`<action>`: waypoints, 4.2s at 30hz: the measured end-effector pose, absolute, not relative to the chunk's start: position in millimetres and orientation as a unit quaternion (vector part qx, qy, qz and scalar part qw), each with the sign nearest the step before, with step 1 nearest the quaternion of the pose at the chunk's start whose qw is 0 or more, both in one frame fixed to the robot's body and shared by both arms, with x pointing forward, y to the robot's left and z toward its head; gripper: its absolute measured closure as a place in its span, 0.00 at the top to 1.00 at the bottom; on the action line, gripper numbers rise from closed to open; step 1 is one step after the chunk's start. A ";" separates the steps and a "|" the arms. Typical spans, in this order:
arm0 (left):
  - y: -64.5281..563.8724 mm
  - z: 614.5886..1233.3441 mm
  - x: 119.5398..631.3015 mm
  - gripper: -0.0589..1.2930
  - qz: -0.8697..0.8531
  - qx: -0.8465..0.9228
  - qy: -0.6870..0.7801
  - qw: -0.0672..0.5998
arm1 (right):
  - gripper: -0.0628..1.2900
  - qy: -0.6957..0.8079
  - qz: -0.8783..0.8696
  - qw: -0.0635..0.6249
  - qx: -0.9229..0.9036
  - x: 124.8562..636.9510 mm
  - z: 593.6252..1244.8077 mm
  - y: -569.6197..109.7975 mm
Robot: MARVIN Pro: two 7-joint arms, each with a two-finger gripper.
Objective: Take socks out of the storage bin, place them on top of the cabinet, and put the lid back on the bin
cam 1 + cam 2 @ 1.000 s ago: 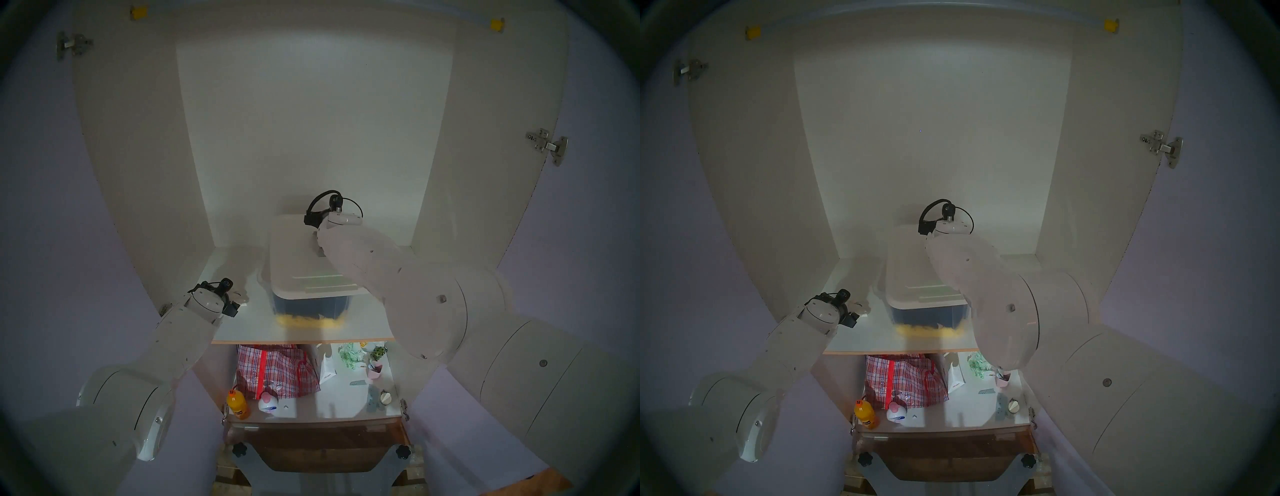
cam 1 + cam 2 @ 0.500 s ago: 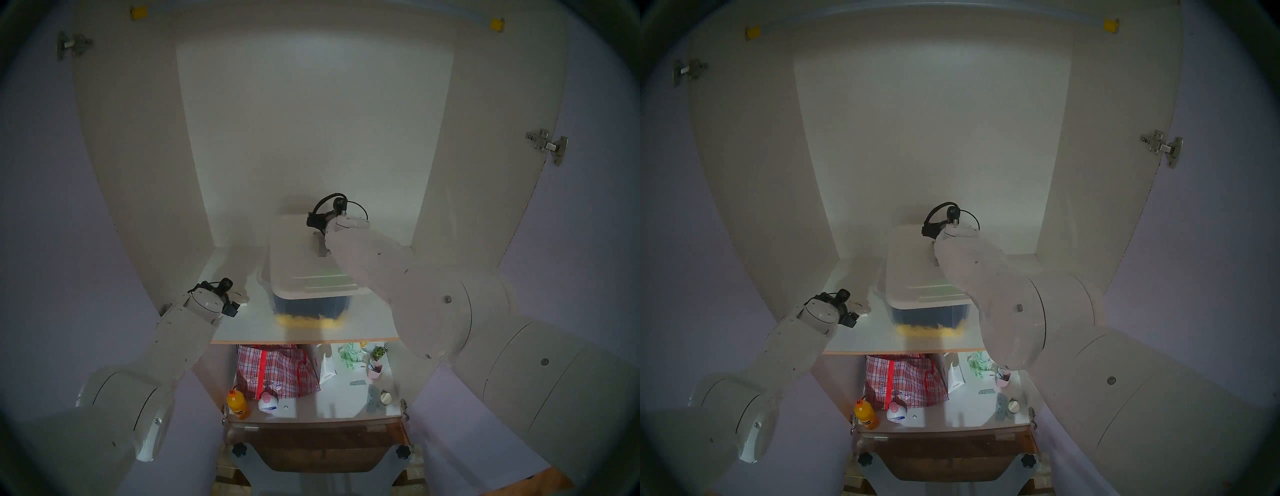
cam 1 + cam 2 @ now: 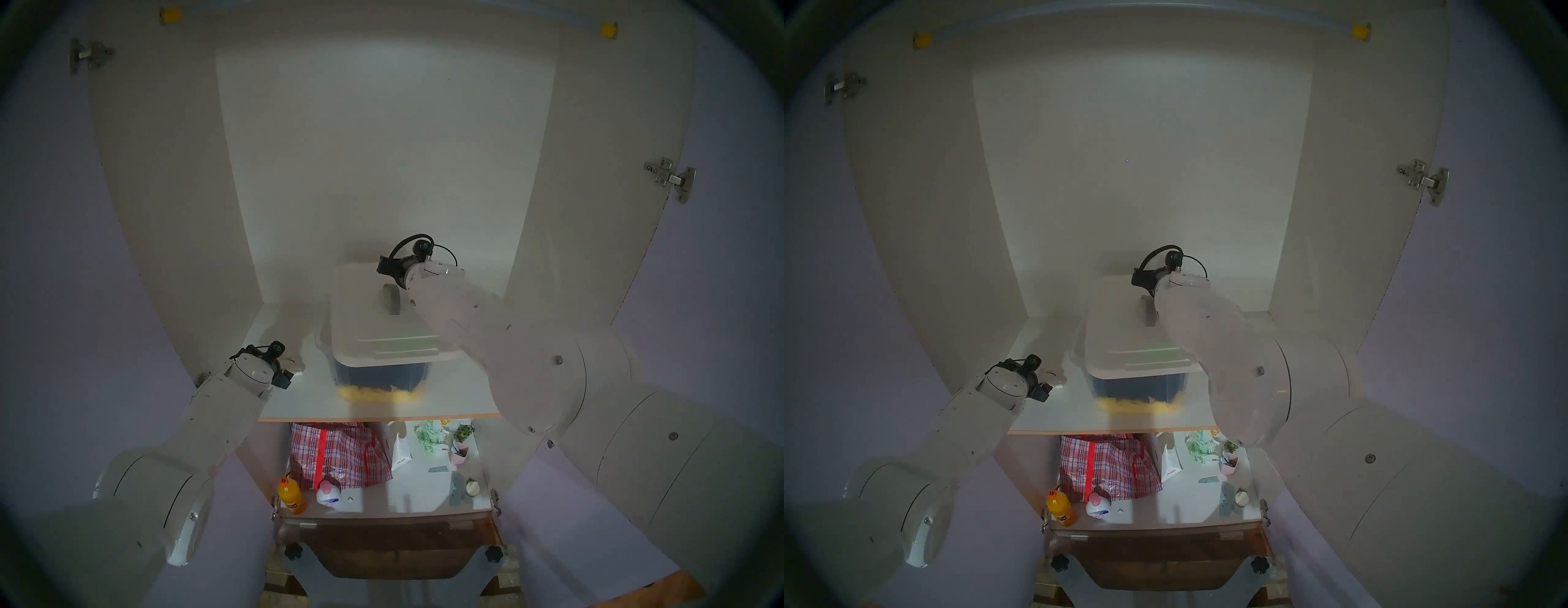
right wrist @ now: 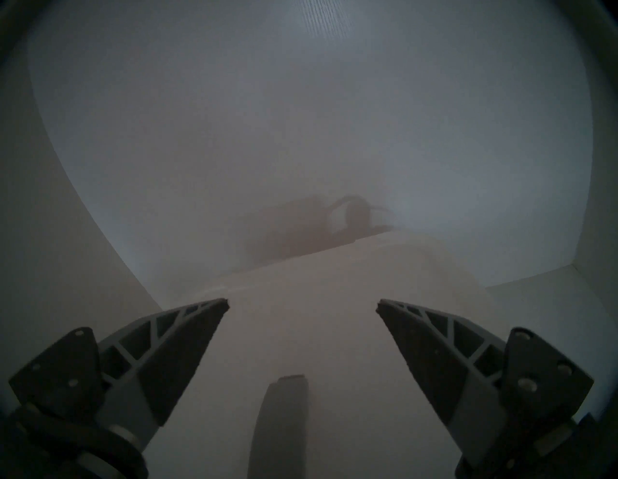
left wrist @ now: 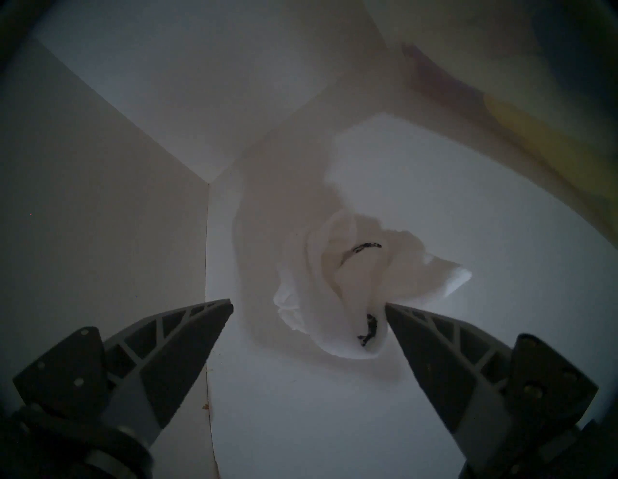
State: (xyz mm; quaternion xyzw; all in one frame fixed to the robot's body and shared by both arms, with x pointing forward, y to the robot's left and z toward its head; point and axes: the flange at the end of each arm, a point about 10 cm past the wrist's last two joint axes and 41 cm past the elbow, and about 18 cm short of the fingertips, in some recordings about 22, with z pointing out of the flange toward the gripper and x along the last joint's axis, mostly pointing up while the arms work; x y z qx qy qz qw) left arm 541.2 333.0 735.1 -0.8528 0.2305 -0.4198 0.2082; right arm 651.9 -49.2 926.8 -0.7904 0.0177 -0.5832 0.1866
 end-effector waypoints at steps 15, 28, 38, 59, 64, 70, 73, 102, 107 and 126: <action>333.3 734.7 541.0 0.94 -0.419 -0.853 0.230 0.208 | 0.95 0.055 -0.651 0.135 -0.745 668.2 943.1 -127.9; 333.6 734.6 540.9 0.94 -0.419 -0.853 0.230 0.209 | 0.95 0.090 -0.654 0.098 -0.745 658.1 904.2 -183.2; 333.8 733.8 540.5 0.94 -0.418 -0.854 0.230 0.208 | 0.95 0.091 -0.702 0.060 -0.703 639.6 880.1 -220.1; 333.6 734.8 541.0 0.94 -0.419 -0.853 0.230 0.209 | 0.95 0.059 -0.751 0.044 -0.656 581.2 906.4 -256.7; 333.6 735.6 541.2 0.94 -0.420 -0.852 0.231 0.209 | 0.95 0.060 -0.707 0.060 -0.702 560.0 892.5 -261.6; 333.2 736.2 541.3 0.94 -0.421 -0.852 0.232 0.209 | 0.95 0.056 -0.674 0.064 -0.734 538.8 874.3 -265.8; 333.2 736.2 541.2 0.94 -0.421 -0.852 0.232 0.208 | 0.95 0.056 -0.670 0.065 -0.737 538.1 869.8 -266.6; 306.3 853.7 580.8 0.94 -0.477 -0.771 0.252 0.339 | 0.95 0.054 -0.674 0.067 -0.734 541.9 875.4 -268.0; 311.2 876.8 580.0 0.94 -0.486 -0.773 0.240 0.329 | 0.95 0.053 -0.674 0.067 -0.734 541.9 875.5 -268.3; 291.5 903.0 594.5 0.94 -0.536 -0.815 0.188 0.114 | 0.95 0.053 -0.674 0.068 -0.734 542.1 875.9 -268.5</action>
